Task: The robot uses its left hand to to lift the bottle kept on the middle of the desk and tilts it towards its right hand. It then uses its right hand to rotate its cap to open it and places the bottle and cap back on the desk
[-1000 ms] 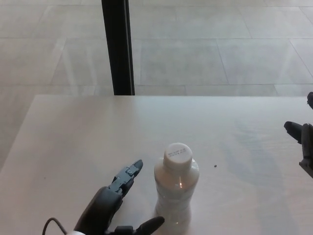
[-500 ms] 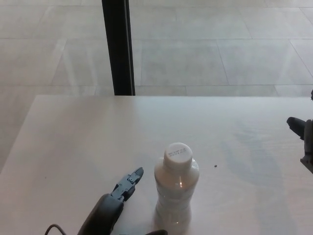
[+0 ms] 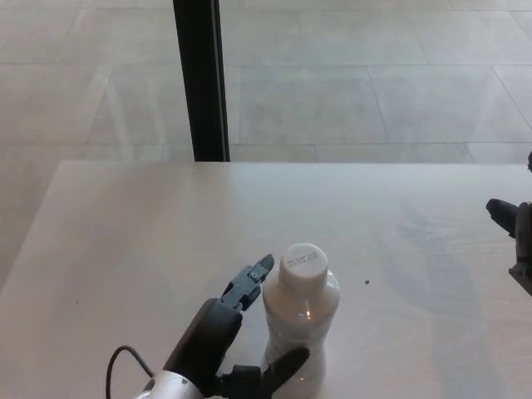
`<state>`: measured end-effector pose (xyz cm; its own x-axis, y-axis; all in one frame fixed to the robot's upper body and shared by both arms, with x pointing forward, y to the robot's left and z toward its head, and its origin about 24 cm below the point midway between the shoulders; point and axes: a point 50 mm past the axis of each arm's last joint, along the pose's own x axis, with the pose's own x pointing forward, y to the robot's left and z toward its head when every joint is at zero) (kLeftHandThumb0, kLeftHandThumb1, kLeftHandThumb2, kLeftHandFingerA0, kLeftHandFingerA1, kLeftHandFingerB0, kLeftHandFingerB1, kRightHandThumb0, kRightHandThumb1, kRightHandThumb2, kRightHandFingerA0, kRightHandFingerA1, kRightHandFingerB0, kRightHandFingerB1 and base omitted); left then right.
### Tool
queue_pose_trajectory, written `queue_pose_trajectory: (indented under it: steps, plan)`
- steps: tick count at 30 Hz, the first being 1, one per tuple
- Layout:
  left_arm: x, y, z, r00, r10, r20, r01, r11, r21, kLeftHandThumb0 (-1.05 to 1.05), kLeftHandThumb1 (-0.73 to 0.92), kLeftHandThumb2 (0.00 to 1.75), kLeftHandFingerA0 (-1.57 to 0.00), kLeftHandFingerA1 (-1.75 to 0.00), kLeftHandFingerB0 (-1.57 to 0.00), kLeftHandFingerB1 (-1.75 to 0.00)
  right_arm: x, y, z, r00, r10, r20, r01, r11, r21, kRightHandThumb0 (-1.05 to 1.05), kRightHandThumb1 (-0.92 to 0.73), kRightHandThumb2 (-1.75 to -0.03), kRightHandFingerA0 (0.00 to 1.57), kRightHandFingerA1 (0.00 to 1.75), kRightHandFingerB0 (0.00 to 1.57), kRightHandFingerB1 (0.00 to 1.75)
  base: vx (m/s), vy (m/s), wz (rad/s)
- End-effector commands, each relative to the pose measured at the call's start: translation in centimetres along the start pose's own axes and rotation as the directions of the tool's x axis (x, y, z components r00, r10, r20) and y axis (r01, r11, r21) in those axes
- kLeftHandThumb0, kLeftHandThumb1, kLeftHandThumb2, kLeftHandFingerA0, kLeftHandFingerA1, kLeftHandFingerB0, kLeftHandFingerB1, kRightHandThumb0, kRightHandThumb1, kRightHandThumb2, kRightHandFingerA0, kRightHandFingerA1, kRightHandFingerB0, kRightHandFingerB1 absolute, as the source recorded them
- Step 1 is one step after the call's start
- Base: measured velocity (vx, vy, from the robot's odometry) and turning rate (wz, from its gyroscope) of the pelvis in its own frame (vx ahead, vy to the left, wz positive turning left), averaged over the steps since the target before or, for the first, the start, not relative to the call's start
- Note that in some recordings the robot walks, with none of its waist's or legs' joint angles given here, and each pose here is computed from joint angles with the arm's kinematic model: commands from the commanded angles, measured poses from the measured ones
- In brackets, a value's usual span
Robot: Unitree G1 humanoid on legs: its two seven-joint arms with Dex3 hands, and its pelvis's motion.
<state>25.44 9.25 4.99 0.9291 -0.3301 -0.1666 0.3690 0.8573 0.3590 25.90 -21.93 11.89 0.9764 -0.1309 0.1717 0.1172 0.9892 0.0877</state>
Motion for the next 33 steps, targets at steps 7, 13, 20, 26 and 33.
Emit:
queue_pose_trajectory:
  steps: [7,13,20,26,33]
  plan:
    - [0.4,-1.2,-0.6,0.999,0.01,-0.049,-0.012,1.0,-0.025,-0.94,0.54,0.97,0.0,-0.22,0.0,-0.08,0.1,0.0,0.2,1.0,-0.015,0.006,0.015,1.0,-0.011,-0.66,-0.8,-0.65,0.36,0.64,0.25,0.31,0.0,0.0,0.0]
    - [0.3,-1.7,-1.0,0.997,-0.017,-0.08,0.015,1.0,-0.016,-0.91,0.43,0.75,0.0,0.0,0.0,0.0,0.1,0.1,0.2,1.0,-0.012,0.004,0.012,1.0,-0.006,-0.68,-0.63,-0.98,0.32,0.65,0.15,0.44,0.0,0.0,0.0]
    - [0.5,-2.4,-0.4,0.998,-0.001,-0.064,0.0,1.0,-0.01,-1.05,0.56,0.98,0.0,-0.17,0.0,-0.07,0.0,0.2,0.2,1.0,-0.009,0.014,0.009,1.0,-0.018,-0.66,-0.64,-0.98,0.32,0.65,0.15,0.44,0.0,0.0,0.0]
    - [1.5,-3.1,0.7,0.993,0.102,-0.055,-0.103,0.995,-0.011,-0.97,0.51,0.92,0.0,-0.35,0.0,-0.12,0.3,0.3,0.4,1.0,-0.011,0.014,0.012,1.0,-0.022,-0.69,-0.79,-0.65,0.33,0.63,0.25,0.31,0.0,0.0,0.0]
    - [1.8,-4.6,1.8,0.953,0.298,-0.055,-0.303,0.936,-0.179,-0.74,0.56,0.83,-0.33,-0.76,0.0,0.0,0.4,0.4,0.7,1.0,-0.011,0.017,0.011,1.0,-0.021,-0.67,-0.79,-0.64,0.35,0.66,0.26,0.32,0.0,0.0,0.0]
